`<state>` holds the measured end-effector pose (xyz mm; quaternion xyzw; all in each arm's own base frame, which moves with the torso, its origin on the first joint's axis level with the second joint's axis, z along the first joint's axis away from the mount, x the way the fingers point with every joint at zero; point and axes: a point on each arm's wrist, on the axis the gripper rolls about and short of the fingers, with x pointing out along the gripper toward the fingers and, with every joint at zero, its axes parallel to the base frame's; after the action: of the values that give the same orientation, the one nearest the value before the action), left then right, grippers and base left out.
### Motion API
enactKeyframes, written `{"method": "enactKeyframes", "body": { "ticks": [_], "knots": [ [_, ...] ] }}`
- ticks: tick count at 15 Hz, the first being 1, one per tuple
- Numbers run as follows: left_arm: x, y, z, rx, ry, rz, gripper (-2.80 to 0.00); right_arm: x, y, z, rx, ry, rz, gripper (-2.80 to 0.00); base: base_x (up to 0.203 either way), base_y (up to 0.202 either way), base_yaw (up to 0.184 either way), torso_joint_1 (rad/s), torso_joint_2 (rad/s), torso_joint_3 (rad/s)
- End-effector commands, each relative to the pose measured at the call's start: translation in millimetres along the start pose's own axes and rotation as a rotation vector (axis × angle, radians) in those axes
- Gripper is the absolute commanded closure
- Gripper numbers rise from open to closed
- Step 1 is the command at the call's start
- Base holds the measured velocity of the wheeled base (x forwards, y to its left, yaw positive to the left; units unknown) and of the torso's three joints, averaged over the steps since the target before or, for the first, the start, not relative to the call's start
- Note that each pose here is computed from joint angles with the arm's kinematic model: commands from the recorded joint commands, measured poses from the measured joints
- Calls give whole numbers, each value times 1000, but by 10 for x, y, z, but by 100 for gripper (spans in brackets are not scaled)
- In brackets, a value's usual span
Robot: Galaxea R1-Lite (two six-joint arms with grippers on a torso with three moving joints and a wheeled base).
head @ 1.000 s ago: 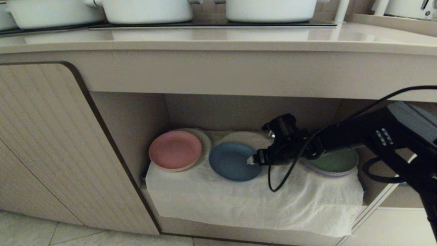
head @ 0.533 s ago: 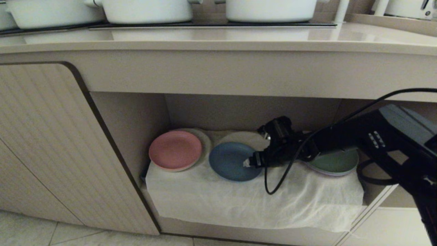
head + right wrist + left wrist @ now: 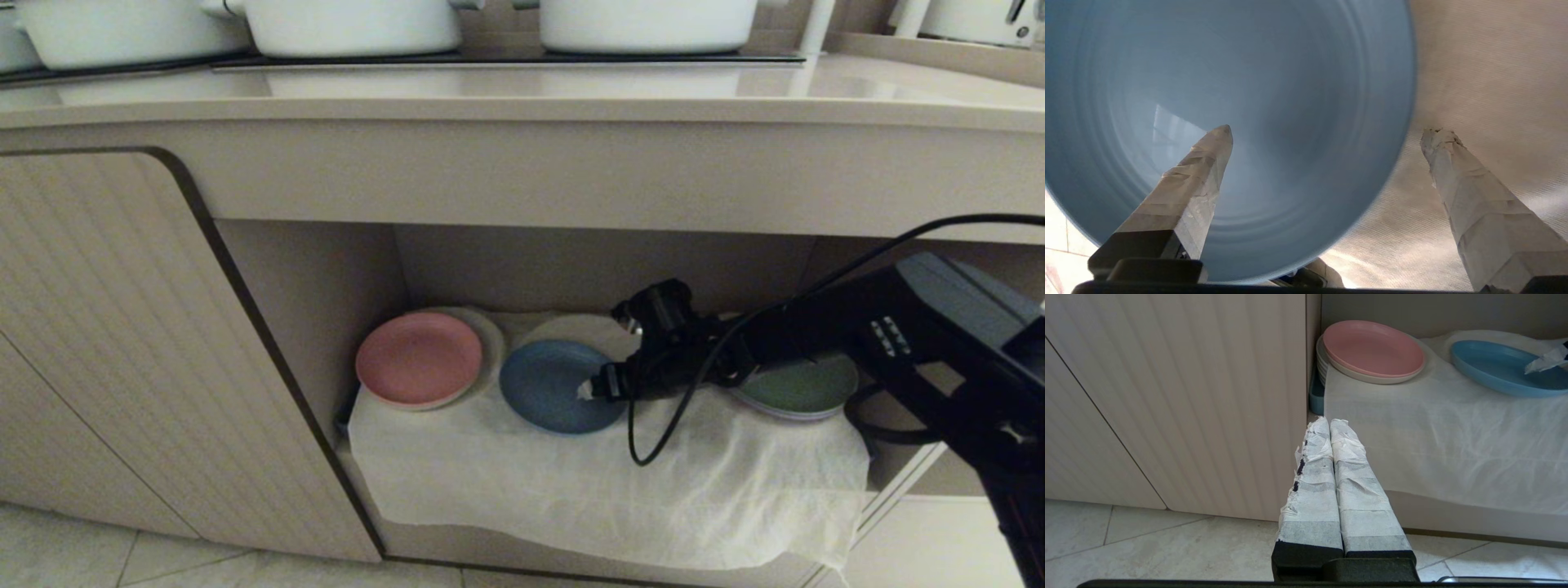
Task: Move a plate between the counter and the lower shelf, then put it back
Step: Pick up the plate in the cupboard
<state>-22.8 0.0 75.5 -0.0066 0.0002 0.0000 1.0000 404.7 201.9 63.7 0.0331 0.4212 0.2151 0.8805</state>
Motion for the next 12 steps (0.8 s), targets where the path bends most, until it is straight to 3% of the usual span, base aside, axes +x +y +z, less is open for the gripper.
{"method": "enactKeyframes", "body": {
  "ticks": [1, 7, 8, 12],
  "knots": [
    [0, 0, 0, -1, 0, 0, 0, 23, -3, -6, 1, 2, 0, -280, 0, 0, 0, 0, 0, 0],
    [0, 0, 0, -1, 0, 0, 0, 28, -13, -16, 3, 3, -2, -280, 0, 0, 0, 0, 0, 0],
    [0, 0, 0, -1, 0, 0, 0, 24, -8, 0, 2, -3, 1, 0, 0, 0, 0, 0, 0, 0],
    [0, 0, 0, -1, 0, 0, 0, 23, -11, -2, 6, -1, -10, 0, 0, 0, 0, 0, 0, 0]
  ]
}}
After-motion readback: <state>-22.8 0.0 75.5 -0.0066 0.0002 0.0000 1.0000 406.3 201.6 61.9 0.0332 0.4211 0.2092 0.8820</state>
